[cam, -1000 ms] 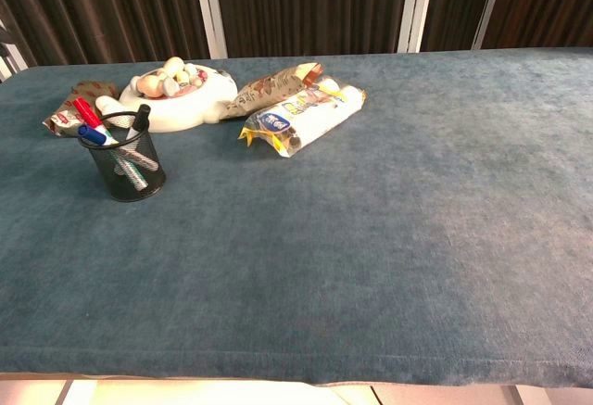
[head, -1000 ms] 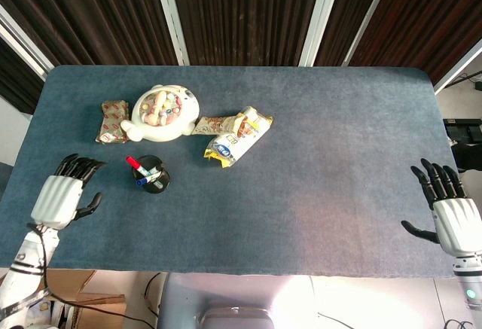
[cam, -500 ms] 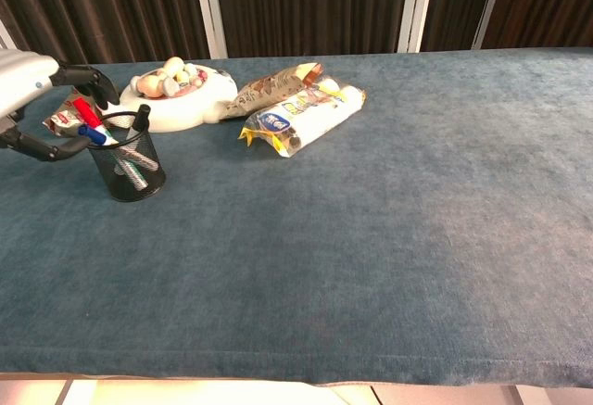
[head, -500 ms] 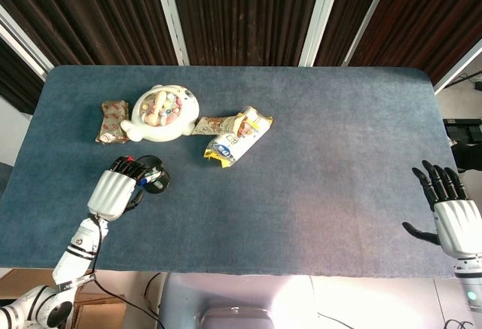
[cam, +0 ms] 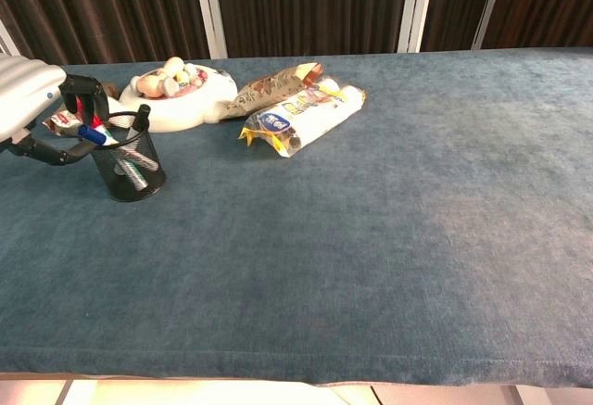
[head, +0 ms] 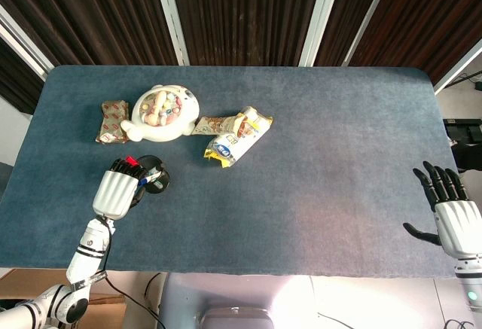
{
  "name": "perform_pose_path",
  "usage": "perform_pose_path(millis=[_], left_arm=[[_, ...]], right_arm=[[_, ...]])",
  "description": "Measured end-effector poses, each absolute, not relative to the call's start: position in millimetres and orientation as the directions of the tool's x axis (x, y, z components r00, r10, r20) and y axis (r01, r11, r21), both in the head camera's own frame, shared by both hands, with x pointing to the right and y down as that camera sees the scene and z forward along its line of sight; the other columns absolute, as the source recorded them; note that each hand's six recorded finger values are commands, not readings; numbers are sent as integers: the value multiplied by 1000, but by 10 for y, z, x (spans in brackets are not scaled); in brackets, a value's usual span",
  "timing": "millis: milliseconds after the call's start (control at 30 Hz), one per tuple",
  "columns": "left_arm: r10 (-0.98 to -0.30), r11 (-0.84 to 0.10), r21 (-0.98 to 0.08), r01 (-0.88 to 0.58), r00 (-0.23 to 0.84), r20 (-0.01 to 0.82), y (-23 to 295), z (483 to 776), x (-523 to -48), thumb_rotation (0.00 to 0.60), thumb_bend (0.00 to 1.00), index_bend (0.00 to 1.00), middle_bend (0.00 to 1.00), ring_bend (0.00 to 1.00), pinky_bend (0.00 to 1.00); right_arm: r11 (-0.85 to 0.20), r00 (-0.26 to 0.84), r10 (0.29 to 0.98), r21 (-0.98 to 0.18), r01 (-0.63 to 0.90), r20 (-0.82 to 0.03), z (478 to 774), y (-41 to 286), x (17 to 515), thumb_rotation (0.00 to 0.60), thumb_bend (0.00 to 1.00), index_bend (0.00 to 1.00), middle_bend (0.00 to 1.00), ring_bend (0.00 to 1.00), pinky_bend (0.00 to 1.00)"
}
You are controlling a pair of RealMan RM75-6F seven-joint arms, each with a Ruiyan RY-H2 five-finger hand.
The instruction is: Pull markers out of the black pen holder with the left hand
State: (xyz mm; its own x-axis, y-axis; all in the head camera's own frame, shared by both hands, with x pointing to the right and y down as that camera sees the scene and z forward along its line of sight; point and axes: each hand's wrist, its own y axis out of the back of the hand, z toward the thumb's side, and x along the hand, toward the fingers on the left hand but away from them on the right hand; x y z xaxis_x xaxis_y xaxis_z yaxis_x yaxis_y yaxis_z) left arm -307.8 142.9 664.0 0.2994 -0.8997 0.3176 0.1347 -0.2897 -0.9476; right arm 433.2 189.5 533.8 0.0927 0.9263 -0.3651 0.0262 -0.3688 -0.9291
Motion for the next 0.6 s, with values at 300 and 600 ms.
perform_pose_path(millis=[300, 600], left_arm=[[-904, -290, -949, 120, 291, 313, 1405, 6669, -3093, 600, 336, 503, 538, 443, 313], [-898, -306, -945, 115, 296, 326, 1402, 6710, -3092, 600, 443, 566, 583, 469, 313]], right_arm=[[-375, 91, 924, -927, 29, -371, 5350, 1899, 4336, 600, 92, 0, 18, 0, 0], [-381, 89, 922, -924, 32, -377, 5360, 1908, 4342, 600, 92, 0, 14, 0, 0]])
